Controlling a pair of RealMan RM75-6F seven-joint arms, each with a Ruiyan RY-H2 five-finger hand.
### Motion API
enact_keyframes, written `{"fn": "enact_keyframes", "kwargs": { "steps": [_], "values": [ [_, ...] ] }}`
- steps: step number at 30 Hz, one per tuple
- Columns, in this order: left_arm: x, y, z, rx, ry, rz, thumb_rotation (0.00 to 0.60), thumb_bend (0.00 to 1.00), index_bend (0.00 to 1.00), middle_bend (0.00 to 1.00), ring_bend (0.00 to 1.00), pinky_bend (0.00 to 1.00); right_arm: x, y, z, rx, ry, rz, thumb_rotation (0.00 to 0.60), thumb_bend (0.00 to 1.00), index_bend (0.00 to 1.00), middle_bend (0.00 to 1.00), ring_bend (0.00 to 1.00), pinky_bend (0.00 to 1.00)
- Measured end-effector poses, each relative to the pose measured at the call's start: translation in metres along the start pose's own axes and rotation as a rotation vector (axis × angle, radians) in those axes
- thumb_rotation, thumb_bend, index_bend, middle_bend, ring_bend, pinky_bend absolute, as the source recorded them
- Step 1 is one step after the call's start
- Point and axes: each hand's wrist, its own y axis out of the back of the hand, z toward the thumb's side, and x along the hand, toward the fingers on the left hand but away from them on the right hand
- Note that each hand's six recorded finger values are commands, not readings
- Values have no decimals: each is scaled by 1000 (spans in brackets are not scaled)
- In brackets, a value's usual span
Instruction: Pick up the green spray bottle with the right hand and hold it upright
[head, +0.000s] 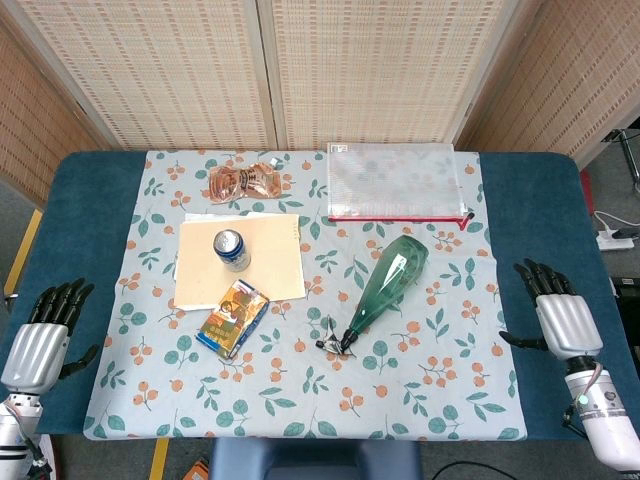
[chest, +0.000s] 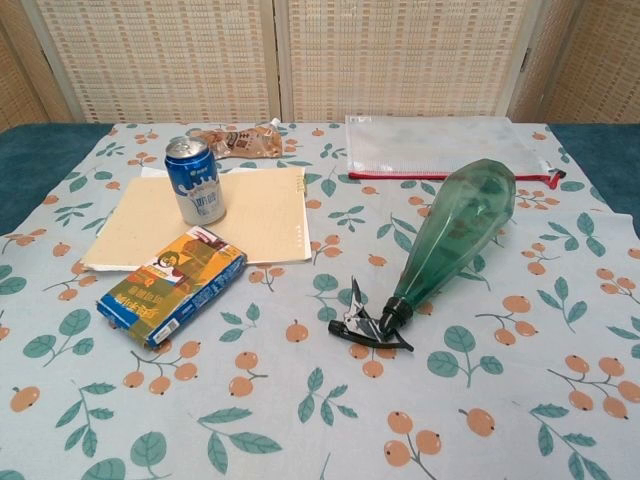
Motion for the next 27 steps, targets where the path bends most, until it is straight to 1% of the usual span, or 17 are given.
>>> {"fn": "enact_keyframes", "kwargs": {
  "steps": [9,14,19,21,24,25,27],
  "values": [
    [-2,3,-1,-4,5,15,600,233,0,0,0,0,3,1,1,1,3,-14,600,76,22,0,0,98],
    [-2,2,-2,-10,9,11,600,234,0,0,0,0,3,0,1,2,7,-14,600,76,26,0,0,97],
    [0,2,-3,-22,16,8,600,233,0,0,0,0,1,2,5,21,33,-29,600,76,59,0,0,98],
    [0,2,-3,-21,16,8,600,233,0,0,0,0,0,3,7,35,45,-37,600,76,93,12,0,97],
    [0,1,-4,-20,19,3,600,233,0,0,0,0,-4,5,11,49,64,-48,600,44,164,74,0,103],
    [0,1,-4,-21,21,3,600,233,0,0,0,0,-6,7,15,62,80,-57,600,18,192,103,0,114],
    [-1,3,-4,-30,21,8,600,233,0,0,0,0,-18,16,33,119,156,-91,600,0,240,144,0,137]
  ]
}}
